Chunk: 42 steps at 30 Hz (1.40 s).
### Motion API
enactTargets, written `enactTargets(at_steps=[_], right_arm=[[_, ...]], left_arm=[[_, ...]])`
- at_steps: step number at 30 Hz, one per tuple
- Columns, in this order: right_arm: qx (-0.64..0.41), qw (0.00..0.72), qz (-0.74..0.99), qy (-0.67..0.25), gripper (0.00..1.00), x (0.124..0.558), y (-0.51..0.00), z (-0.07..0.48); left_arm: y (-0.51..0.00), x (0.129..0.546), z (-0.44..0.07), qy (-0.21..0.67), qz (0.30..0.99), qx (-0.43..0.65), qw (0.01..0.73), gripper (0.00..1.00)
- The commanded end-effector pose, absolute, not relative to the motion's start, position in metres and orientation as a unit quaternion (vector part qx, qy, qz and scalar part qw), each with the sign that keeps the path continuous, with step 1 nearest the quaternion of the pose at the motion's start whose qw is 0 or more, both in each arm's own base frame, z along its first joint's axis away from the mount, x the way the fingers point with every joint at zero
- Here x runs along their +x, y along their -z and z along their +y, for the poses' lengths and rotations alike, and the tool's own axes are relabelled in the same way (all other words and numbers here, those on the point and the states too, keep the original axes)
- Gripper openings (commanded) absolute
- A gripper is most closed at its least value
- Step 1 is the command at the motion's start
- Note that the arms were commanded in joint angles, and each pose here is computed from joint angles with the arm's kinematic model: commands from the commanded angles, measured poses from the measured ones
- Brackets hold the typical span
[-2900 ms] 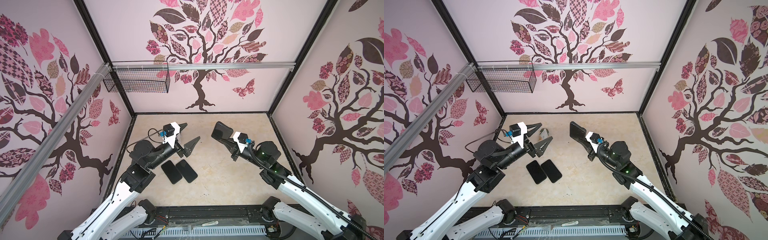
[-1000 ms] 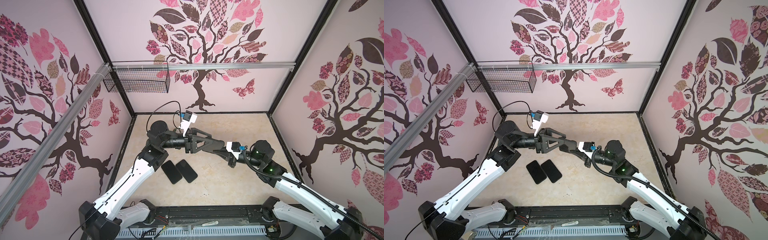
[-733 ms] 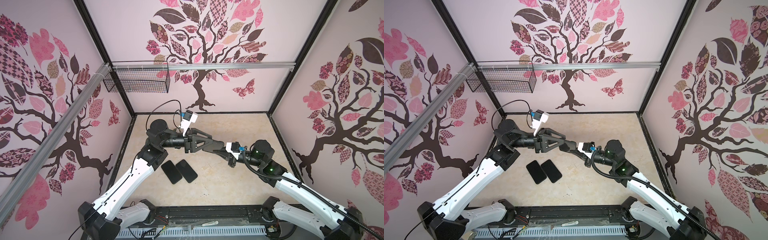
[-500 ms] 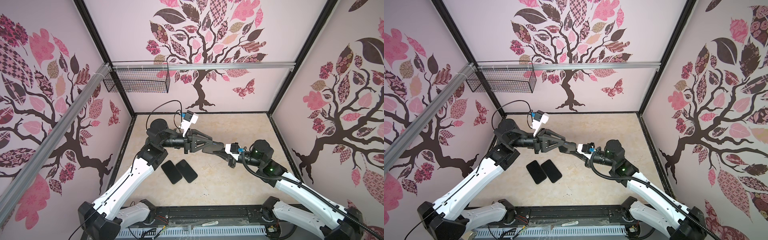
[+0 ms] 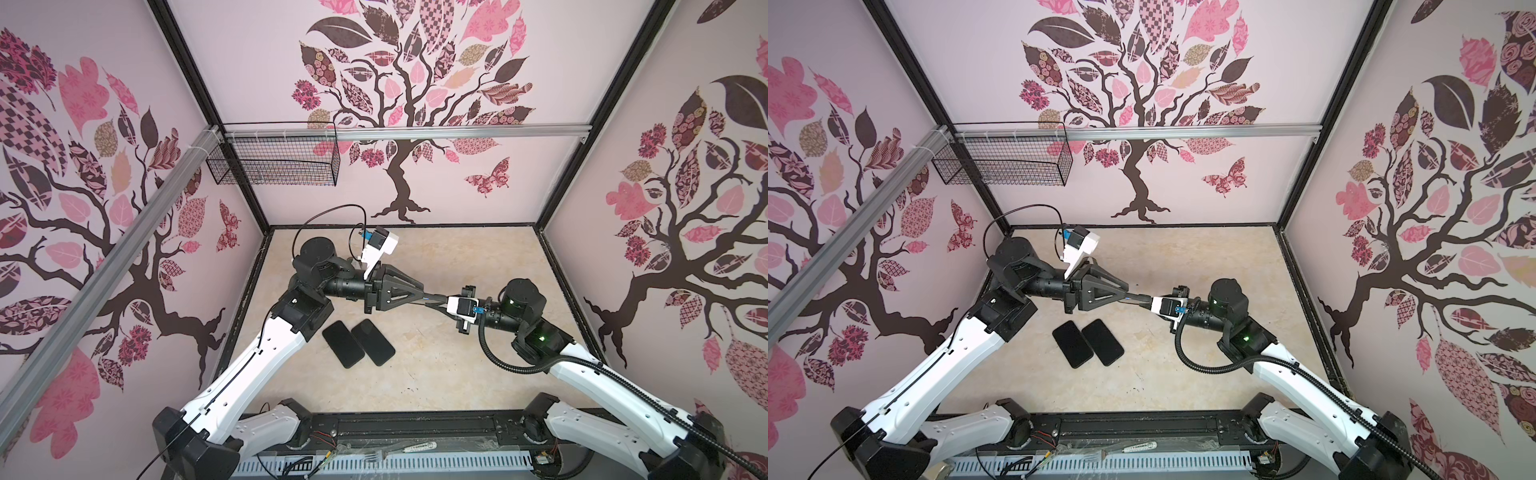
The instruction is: Take the phone out of the phone case
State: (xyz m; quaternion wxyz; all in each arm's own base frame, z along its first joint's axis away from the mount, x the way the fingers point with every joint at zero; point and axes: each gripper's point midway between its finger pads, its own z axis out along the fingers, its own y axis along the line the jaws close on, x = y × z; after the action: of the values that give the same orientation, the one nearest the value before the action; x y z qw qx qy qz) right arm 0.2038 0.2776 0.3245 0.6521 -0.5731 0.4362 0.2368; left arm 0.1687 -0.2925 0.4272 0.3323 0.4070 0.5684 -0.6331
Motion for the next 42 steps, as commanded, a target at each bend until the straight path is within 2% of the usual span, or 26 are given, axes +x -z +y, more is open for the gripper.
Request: enactTargets(at_steps=[1,16,19,27,29,31,33,38,42], right_arm=[[-0.573,0.739,0.318,-0.155,0.0,0.197,-0.397,0.273],[-0.569,0.75,0.302,-0.147,0.0,0.191,-0.406,0.269],[-0.557,0.746,0.327,-0.16,0.0,0.194,-0.402,0.267],[-0.493,0.739,0.424,-0.177,0.0,0.209,-0.383,0.25],[-0.475,0.74,0.441,-0.179,0.0,0.214,-0.382,0.247],[-0.461,0.739,0.455,-0.185,0.0,0.218,-0.38,0.245],[-0.448,0.739,0.464,-0.195,0.0,0.22,-0.38,0.245],[-0.431,0.738,0.47,-0.222,0.0,0.222,-0.384,0.247],[-0.432,0.733,0.471,-0.233,0.0,0.222,-0.381,0.25]], left_arm=[[-0.406,0.18,-0.295,0.631,0.625,0.361,0.283,0.18],[-0.395,0.189,-0.295,0.603,0.651,0.356,0.294,0.13],[-0.403,0.2,-0.291,0.577,0.656,0.346,0.342,0.21],[-0.427,0.24,-0.244,0.428,0.665,0.268,0.55,0.58],[-0.428,0.238,-0.238,0.395,0.632,0.29,0.6,0.69],[-0.431,0.225,-0.236,0.368,0.568,0.338,0.654,0.81],[-0.426,0.22,-0.236,0.331,0.542,0.365,0.681,0.87],[-0.42,0.196,-0.257,0.241,0.461,0.458,0.72,0.8],[-0.415,0.18,-0.274,0.207,0.418,0.495,0.733,0.76]])
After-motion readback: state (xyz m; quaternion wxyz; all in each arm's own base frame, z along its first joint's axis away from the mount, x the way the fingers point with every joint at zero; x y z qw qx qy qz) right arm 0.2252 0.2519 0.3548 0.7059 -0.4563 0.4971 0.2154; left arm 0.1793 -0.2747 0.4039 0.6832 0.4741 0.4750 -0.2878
